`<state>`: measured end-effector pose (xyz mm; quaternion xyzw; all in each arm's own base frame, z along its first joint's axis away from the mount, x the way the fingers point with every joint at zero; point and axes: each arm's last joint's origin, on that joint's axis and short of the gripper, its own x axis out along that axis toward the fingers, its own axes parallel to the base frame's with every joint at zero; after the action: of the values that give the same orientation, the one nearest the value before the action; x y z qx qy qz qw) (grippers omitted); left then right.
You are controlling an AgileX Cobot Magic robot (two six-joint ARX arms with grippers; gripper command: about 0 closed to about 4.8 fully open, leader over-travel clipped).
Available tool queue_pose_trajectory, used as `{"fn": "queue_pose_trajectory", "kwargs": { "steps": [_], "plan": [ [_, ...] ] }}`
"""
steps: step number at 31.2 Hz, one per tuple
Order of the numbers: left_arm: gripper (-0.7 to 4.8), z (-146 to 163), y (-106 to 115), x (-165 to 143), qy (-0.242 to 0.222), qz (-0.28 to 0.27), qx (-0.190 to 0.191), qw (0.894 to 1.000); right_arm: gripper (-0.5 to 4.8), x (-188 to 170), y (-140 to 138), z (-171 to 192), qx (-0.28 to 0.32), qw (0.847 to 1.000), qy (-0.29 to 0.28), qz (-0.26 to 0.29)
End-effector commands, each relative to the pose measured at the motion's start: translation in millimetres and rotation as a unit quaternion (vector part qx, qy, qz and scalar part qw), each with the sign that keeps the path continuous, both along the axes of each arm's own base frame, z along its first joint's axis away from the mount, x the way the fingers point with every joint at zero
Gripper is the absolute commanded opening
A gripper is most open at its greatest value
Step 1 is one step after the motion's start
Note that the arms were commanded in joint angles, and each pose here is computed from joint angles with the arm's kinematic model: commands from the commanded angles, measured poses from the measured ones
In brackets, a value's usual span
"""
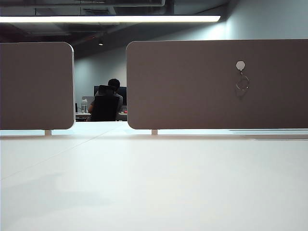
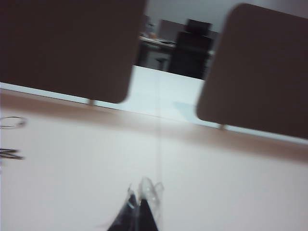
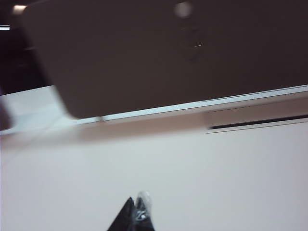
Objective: Hang the earring on the hook.
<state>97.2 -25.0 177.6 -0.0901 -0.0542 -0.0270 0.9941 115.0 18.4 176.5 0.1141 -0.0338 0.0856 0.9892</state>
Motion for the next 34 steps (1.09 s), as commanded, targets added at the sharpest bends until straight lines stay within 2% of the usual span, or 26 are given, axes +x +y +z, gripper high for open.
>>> {"fn": "queue_pose_trajectory", "kwargs": {
  "steps": [1, 6, 11, 20, 24, 28, 34],
  "plan": [
    [-0.06, -2, -7, -1, 0.005, -0.115, 0.014, 0.993, -0.06, -1, 5, -2, -0.003, 0.998, 0.003, 0.058],
    [0.06, -11, -8, -1, 0.051, -0.132, 0.025, 0.990, -0.06, 0, 1, -3, -0.001, 1.000, 0.013, -0.005],
    [0.06, -15, -8, -1, 0.074, -0.132, 0.030, 0.988, 0.00, 0, 0, -9, -0.012, 0.999, 0.041, -0.031],
    [0.06, -14, -3, -1, 0.065, -0.127, 0.027, 0.989, 0.00, -1, 1, -12, -0.015, 0.998, 0.053, -0.024],
    [0.06, -10, 12, -1, 0.043, -0.078, 0.022, 0.996, 0.00, -2, 1, -11, -0.015, 0.998, 0.051, -0.024],
    [0.06, -10, 22, 0, 0.043, -0.023, 0.020, 0.999, 0.00, -6, -1, -8, -0.011, 0.999, 0.035, -0.028],
    [0.06, -10, 22, 0, 0.043, -0.024, 0.020, 0.999, 0.00, -15, -6, 1, 0.000, 0.999, -0.020, -0.044]
  ]
}}
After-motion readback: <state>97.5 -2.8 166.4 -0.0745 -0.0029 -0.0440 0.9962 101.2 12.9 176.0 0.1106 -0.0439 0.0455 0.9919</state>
